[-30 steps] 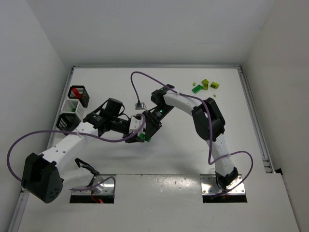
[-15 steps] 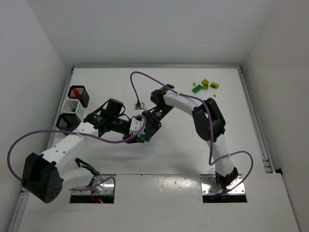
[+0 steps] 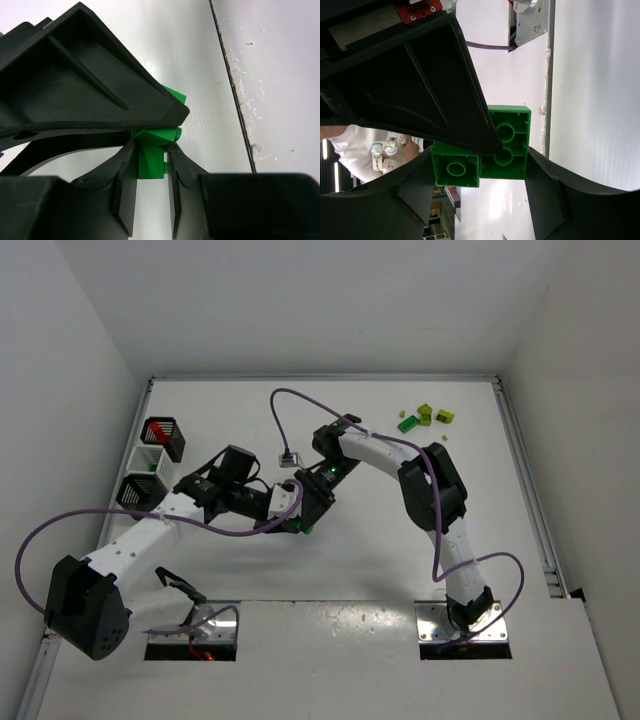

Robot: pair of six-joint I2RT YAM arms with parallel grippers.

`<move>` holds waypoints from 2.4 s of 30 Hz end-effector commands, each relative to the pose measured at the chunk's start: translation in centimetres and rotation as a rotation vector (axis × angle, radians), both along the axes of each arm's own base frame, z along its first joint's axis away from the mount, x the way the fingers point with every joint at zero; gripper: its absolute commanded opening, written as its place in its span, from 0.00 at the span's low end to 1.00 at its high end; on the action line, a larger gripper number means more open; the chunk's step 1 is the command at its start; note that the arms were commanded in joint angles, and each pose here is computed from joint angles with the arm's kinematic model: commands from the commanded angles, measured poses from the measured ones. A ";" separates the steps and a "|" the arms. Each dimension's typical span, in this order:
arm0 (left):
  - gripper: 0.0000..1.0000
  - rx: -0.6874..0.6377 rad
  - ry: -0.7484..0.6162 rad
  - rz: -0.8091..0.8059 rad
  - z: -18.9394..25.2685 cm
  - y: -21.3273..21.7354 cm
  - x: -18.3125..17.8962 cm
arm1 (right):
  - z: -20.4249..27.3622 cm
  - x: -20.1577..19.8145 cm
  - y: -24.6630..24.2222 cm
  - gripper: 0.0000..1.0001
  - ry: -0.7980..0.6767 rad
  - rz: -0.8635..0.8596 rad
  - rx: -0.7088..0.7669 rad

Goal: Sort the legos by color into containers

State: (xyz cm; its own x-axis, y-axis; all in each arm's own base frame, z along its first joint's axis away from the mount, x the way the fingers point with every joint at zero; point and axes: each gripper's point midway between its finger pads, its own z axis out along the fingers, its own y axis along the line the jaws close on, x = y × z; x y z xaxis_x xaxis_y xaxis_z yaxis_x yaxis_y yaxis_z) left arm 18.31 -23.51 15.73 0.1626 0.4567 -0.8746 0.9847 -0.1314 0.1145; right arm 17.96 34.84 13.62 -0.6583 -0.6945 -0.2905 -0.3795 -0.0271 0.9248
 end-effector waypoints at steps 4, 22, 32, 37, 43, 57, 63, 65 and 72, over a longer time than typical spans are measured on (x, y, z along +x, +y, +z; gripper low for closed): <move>0.07 -0.031 -0.036 -0.039 0.1 -0.8 0.0 | 4.0 -1.2 0.5 0.34 0.006 0.006 0.073; 0.02 -0.030 -0.020 0.093 -0.3 0.5 1.5 | 2.3 0.4 -0.7 0.81 0.008 -0.036 0.010; 0.01 -0.054 -0.010 0.428 1.3 6.0 5.8 | -0.5 7.0 -3.0 0.82 -0.198 -0.249 -0.179; 0.00 -0.057 -0.021 0.856 4.5 13.7 10.0 | -1.3 10.6 -6.0 0.82 -0.443 -0.428 -0.362; 0.00 -0.018 0.047 1.344 6.4 25.6 13.4 | -0.1 10.0 -7.3 0.82 -0.549 -0.447 -0.350; 0.01 -0.020 0.382 1.591 4.3 38.9 17.4 | -1.7 9.5 -8.5 0.82 -0.698 -0.369 -0.402; 0.13 0.008 0.395 1.628 3.4 40.4 18.4 | -2.4 8.6 -7.9 0.82 -0.715 -0.313 -0.390; 0.14 0.023 0.392 1.643 3.0 41.0 18.7 | -3.1 8.0 -7.9 0.82 -0.703 -0.288 -0.401; 0.19 0.017 0.393 1.648 2.1 41.9 20.0 | -3.9 6.6 -7.4 0.82 -0.731 -0.224 -0.410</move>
